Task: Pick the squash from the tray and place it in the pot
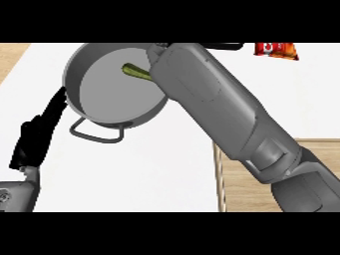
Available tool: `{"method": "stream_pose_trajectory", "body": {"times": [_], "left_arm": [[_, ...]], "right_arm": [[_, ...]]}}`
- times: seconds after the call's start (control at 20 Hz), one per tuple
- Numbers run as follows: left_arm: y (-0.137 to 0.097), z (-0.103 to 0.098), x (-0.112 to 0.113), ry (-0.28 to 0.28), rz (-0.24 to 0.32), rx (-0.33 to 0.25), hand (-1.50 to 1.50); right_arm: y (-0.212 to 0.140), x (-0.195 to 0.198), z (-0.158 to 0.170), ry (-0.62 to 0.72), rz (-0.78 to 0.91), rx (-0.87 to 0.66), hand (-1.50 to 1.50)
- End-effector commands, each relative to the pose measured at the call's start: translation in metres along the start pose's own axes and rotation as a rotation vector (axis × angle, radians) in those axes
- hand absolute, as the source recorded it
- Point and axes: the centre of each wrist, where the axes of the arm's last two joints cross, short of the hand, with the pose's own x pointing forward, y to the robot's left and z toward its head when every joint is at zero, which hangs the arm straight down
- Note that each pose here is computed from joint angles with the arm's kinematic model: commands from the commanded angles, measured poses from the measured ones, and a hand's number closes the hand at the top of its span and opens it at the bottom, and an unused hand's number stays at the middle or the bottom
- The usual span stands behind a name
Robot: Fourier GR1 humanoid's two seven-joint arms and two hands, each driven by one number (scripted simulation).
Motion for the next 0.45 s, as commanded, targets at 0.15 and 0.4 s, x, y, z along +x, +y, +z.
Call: {"method": "stream_pose_trajectory", "body": {"times": [0.15,0.4], "left_arm": [[0.02,0.005,-0.01,0.032,0.013,0.029,0.0],[0.027,0.016,-0.023,0.055,0.004,0.058,0.0]], "right_arm": [[-0.009,-0.024,0.017,0.035,-0.166,0.079,-1.5],[-0.016,-0.066,0.048,0.03,-0.215,0.083,-1.5]]}}
